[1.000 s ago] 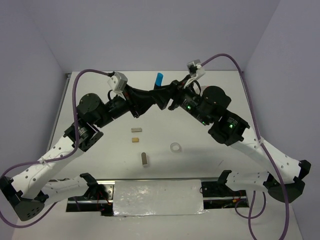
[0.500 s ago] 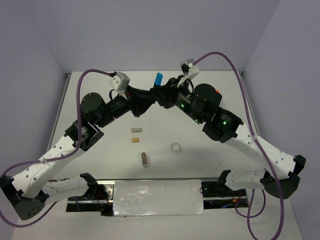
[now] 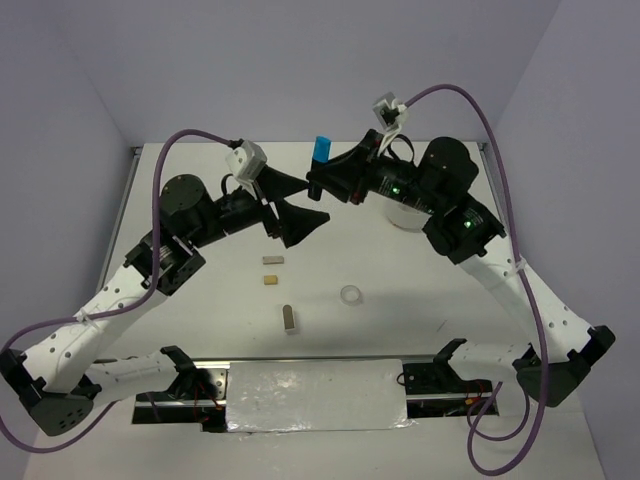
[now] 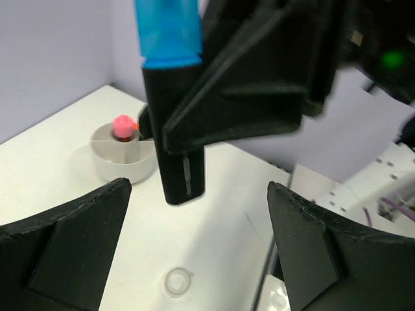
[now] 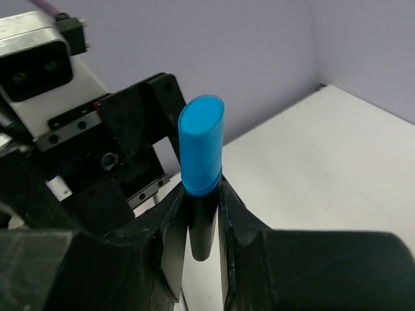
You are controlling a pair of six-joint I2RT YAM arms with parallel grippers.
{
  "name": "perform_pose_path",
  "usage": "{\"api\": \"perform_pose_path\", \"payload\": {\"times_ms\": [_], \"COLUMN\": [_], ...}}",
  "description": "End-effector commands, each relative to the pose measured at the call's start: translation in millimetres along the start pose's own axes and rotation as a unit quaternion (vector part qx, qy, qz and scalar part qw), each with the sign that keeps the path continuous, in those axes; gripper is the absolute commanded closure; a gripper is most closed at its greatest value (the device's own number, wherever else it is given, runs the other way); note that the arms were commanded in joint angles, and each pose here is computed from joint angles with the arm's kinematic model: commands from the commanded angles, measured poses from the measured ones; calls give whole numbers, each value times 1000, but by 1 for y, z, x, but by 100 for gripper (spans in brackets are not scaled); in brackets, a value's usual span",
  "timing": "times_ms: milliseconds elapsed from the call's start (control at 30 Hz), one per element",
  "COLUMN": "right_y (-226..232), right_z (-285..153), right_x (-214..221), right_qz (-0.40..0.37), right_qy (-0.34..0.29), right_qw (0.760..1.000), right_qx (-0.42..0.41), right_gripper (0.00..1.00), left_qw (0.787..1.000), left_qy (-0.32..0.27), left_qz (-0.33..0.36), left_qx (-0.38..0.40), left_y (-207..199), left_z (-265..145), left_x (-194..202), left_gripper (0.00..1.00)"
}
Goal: Sort the stationery into containers
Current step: Close the pen cap on the pen.
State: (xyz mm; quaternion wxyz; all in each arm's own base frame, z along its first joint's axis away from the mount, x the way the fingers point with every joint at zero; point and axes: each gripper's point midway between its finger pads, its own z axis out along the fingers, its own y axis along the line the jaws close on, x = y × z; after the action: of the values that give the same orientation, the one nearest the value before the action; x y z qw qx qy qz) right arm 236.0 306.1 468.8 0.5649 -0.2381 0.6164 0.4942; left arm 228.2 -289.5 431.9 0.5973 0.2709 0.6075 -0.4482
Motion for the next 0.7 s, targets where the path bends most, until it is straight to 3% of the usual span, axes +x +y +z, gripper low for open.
{"api": "perform_pose_path", "payload": {"times_ms": [0,133,233,367,500,667], "right_y": [70,90,98,101,98,97], "right_z": [-29,-40,-44,-50,-51,-52], "right_x": [-32,-32,-34,-29,-24,-27], "right_qz": [-35,-36,-44,-48,-50,-55], "right_qy": [4,31,24,22,26,18], "right_qw": [982,967,960,957,959,961], "right_qx": [-187,-249,-274,-285,-277,-270], "right_gripper": [100,100,100,100,100,100], "left_qw": [995,973,967,961,953,951], "left_qy": [-28,-23,-21,-41,-54,-43], "left_qz": [12,-9,-25,-33,-38,-51], "left_qx": [96,229,252,271,296,303], "left_y": [-42,-87,-91,-94,-101,-101], "left_z": [-14,-24,-23,-26,-30,-27], "left_x": [-34,-42,-41,-47,-55,-51], "left_gripper": [1,1,4,24,35,57]}}
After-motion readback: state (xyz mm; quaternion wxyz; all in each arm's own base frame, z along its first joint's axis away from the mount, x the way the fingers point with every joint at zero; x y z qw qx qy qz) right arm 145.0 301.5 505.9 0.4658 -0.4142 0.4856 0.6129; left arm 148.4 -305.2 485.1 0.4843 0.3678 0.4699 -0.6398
